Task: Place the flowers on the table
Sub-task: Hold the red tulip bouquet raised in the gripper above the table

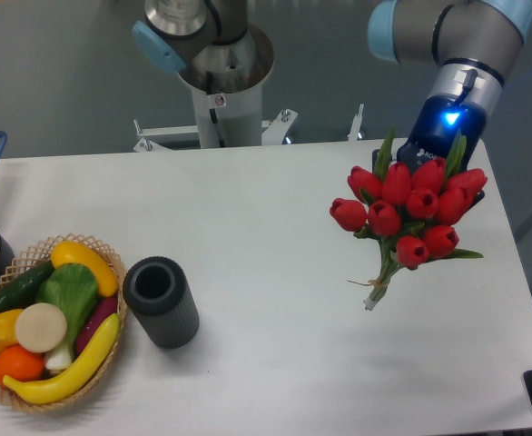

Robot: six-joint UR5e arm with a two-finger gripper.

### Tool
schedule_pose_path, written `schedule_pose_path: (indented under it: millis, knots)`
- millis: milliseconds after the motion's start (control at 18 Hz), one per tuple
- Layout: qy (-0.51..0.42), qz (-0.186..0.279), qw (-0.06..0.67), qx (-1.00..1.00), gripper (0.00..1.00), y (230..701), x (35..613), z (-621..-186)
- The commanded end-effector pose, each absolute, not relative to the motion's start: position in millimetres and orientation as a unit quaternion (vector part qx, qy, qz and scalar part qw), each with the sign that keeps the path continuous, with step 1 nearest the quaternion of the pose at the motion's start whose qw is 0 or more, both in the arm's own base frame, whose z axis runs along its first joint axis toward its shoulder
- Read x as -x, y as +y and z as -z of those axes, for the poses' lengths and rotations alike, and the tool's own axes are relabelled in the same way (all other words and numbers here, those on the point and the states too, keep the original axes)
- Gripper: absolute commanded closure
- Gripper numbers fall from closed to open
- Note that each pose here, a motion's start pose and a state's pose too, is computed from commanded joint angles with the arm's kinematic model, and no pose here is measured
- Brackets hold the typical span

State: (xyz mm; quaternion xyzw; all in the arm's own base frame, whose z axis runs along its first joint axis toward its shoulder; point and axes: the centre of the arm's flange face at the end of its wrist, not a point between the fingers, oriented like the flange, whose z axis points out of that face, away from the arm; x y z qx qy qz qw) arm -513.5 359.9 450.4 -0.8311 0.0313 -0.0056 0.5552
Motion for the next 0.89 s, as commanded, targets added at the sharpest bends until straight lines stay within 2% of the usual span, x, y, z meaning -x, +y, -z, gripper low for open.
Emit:
schedule_pose_path:
  millis: [500,889]
  knots:
    - [0.027,0.006,0.553,0.833,0.59,356.7,512.6,-448.8]
    - [0.010,-0.047,0.472,0.880,0.59,350.8,510.8,-451.4]
